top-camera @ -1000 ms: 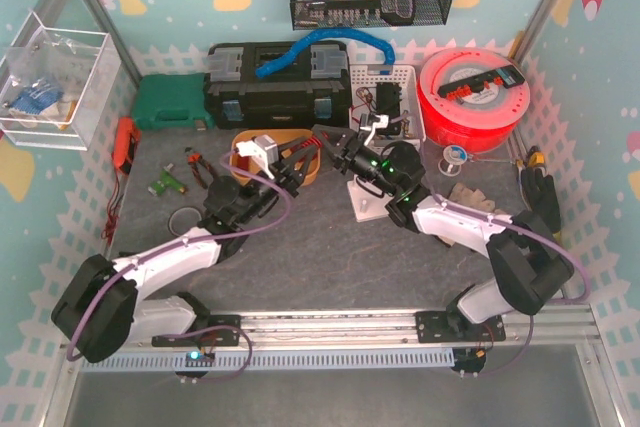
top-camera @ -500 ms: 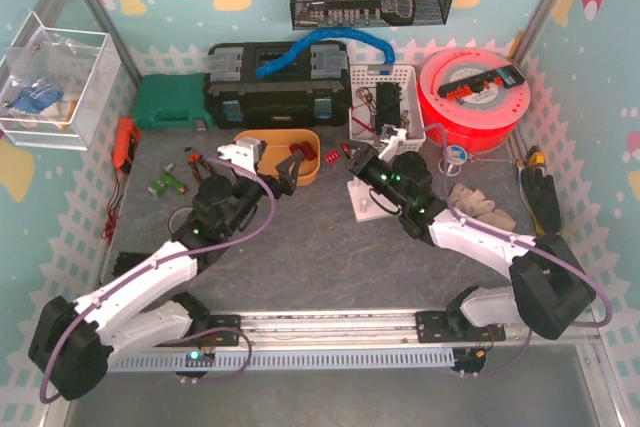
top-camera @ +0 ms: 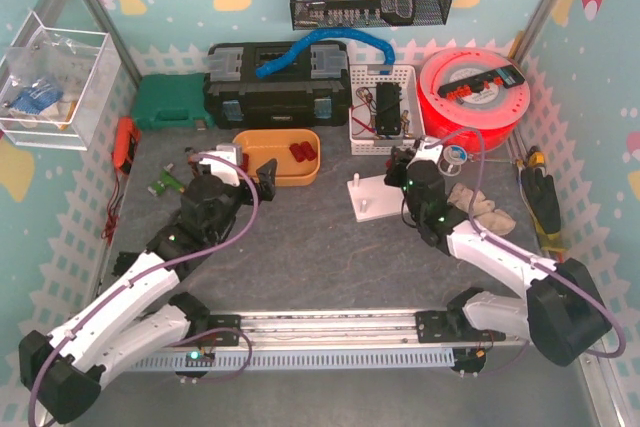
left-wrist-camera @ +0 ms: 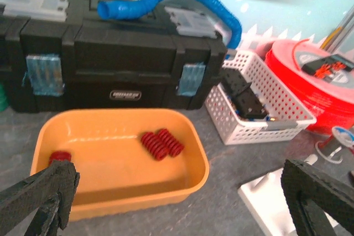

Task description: Install the large spring

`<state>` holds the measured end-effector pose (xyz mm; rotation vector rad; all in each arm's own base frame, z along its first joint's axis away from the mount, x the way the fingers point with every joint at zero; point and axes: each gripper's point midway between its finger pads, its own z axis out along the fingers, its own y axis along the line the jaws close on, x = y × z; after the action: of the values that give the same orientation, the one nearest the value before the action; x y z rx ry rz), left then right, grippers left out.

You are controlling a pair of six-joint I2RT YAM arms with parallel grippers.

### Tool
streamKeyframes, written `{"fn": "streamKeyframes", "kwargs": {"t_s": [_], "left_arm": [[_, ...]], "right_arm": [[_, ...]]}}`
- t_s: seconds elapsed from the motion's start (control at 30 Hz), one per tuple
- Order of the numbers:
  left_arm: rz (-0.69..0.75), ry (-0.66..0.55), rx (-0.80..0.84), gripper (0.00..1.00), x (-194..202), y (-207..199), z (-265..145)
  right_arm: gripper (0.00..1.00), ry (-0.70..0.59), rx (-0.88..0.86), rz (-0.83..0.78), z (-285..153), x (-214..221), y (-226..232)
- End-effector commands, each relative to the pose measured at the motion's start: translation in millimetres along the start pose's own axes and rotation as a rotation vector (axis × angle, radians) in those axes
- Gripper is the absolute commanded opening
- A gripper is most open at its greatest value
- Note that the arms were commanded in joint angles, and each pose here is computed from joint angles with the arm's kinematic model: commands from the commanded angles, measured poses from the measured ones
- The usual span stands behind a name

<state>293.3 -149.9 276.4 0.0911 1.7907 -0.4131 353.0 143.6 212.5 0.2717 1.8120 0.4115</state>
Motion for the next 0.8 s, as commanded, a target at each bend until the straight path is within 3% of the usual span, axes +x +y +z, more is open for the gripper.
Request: {"fn": "streamKeyframes", "kwargs": {"t_s": [0.0,0.37,0.77], "left_arm": [[-0.024,0.067,-0.043,0.99,13.0,10.7,-3.6],[-0.043,0.103,0.013,0.99,23.2,2.0,-1.3],[-0.024,0.108,0.023,0.99,25.2,0.7,0.2]], "right_arm": [[0.00,-0.025,0.132,-0.138,12.7,-7.4,-48.6],[0.00,0.038,0.169,-0.316,68.6,10.4,-66.7],[0.00,0.061,0.168,-0.318,79.5,24.6,-70.4]]}}
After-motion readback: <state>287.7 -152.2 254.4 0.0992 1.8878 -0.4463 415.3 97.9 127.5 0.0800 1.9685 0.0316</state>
